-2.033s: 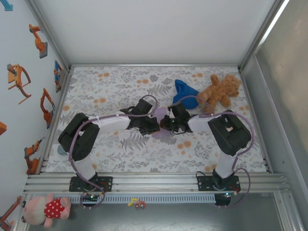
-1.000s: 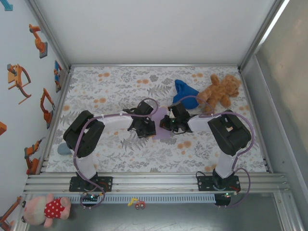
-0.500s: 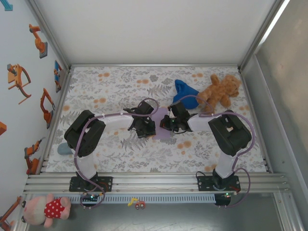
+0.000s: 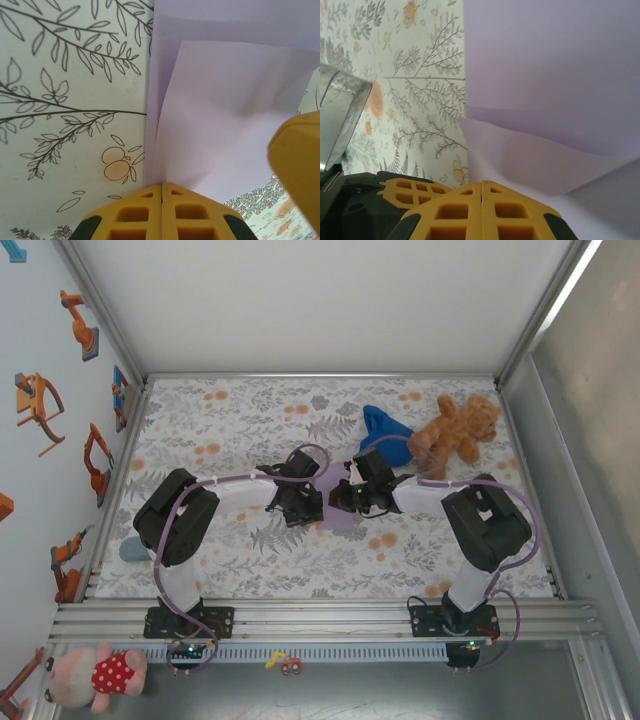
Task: Fold a paper plane with a square sheet of paper (pick it up from the middle)
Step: Fold the triangle a second time at the center of the table.
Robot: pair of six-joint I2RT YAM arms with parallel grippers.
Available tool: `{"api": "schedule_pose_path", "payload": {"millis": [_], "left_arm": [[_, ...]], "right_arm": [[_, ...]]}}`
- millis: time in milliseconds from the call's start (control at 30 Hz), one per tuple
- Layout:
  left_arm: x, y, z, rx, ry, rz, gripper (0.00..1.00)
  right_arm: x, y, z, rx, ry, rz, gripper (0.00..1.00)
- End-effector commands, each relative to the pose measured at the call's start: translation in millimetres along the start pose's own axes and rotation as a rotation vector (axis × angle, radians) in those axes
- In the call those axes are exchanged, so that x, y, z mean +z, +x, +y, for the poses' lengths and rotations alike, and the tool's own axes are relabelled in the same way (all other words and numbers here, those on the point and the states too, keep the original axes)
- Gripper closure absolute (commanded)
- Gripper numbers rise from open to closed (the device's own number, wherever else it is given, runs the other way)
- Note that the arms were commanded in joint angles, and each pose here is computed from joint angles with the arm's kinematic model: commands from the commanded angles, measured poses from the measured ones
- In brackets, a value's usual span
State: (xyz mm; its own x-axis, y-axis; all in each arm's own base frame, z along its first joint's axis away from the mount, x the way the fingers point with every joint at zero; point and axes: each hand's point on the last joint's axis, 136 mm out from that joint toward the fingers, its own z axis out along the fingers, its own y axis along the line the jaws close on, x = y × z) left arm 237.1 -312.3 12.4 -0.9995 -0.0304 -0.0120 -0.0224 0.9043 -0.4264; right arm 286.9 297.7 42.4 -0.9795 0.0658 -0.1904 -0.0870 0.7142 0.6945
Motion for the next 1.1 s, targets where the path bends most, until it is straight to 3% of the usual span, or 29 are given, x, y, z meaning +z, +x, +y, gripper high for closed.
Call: {"api": "schedule_pose_path", "payload": {"millis": [0, 367, 667, 1067], "left_arm": [[8, 12, 24, -0.007, -0.098, 0.044, 0.95], [-3, 9, 16, -0.002, -0.069, 0.019, 0.95], [-35, -4, -21, 0.04, 0.102, -0.087, 0.93], [-10, 2, -12, -0.015, 0.144, -0.017, 0.93]], "right_arm": [[11, 9, 5, 0.002, -0.042, 0.041, 1.0], [27, 20, -30, 0.058, 0.06, 0.068, 1.0], [29, 26, -42, 0.076, 0.097, 0.074, 1.0], [30, 26, -39, 0.074, 0.084, 0.076, 1.0]]}}
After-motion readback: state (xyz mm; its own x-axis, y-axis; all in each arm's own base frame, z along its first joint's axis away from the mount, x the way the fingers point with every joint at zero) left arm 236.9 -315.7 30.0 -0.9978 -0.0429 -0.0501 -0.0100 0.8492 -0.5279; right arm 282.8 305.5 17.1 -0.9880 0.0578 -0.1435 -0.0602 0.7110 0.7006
